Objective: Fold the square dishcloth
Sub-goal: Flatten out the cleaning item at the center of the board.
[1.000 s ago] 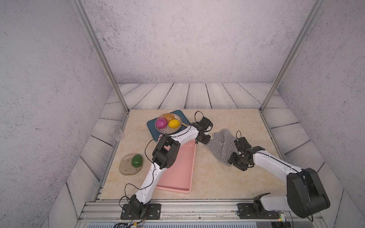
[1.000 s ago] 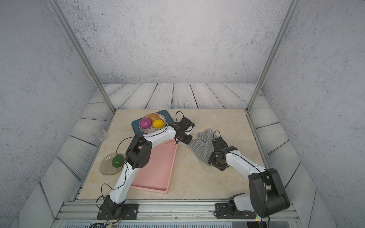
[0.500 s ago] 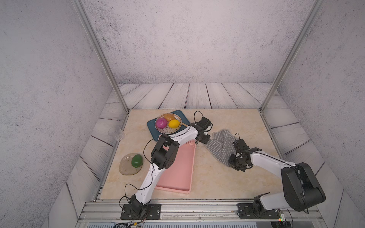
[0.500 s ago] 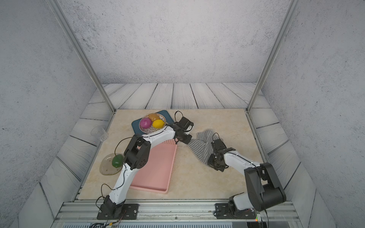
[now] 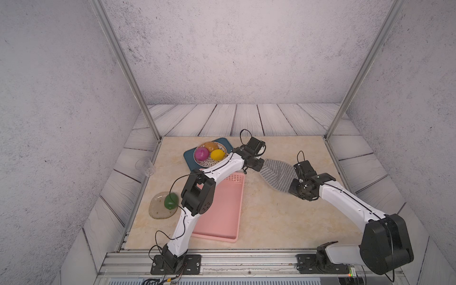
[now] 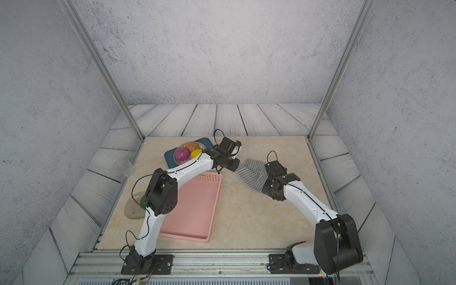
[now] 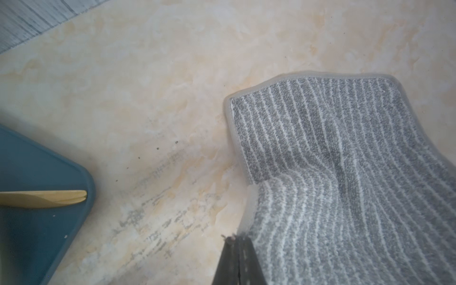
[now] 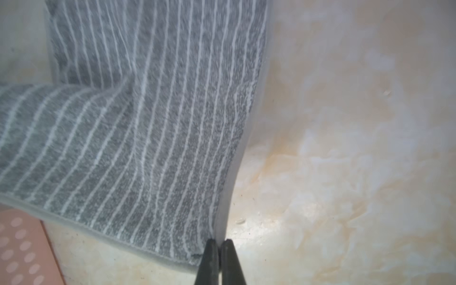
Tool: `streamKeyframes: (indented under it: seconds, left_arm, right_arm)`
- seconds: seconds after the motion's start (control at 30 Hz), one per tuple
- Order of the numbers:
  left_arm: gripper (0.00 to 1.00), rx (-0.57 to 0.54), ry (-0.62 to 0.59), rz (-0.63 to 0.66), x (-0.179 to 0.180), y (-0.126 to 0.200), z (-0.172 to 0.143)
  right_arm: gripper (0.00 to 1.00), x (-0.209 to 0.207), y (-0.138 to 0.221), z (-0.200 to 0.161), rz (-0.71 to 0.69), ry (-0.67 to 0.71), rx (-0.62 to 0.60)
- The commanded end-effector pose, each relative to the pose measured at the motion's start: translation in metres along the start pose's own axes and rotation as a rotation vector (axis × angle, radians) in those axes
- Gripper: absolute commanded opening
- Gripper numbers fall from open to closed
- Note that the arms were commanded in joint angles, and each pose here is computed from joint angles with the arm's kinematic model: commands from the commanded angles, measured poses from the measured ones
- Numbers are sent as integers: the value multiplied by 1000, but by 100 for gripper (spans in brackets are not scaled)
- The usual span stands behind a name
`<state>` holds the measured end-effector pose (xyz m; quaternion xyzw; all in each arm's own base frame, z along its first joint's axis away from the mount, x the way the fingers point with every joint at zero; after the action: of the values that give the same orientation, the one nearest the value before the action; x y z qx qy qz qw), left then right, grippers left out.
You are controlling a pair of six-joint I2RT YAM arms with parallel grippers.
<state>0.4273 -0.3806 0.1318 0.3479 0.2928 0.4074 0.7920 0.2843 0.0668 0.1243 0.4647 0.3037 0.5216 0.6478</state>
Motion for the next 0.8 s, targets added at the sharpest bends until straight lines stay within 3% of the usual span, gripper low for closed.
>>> streamKeyframes:
  seconds: [0.0, 0.27, 0.5, 0.63, 0.77]
  left_arm:
    - [0, -71, 4, 14, 2, 24, 28]
    - [0, -174, 43, 18, 4, 50, 76]
    - [0, -284, 135, 13, 18, 63, 121]
    - [0, -284, 146, 16, 20, 70, 120]
    - [0, -200, 167, -12, 16, 55, 91]
  right_arm:
    - [0, -21, 21, 24, -124, 26, -70]
    - [0, -13, 43, 111, -91, 18, -193]
    - [0, 2, 49, 184, -51, 55, -202]
    - [0, 4, 50, 192, -44, 85, -152]
    - [0, -2, 36, 168, -39, 84, -103]
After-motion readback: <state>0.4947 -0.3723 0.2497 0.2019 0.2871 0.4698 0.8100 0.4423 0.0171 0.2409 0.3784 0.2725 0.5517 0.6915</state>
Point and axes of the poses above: each gripper's point midway between its finger pads, its own y axis back along the fingers, its own x axis along the line the jaws close on, z = x × y, the point moved 2 cm from there along y, back along the fingers, and after that the axes turned 9 degrees about y, right-handed, at the moved point
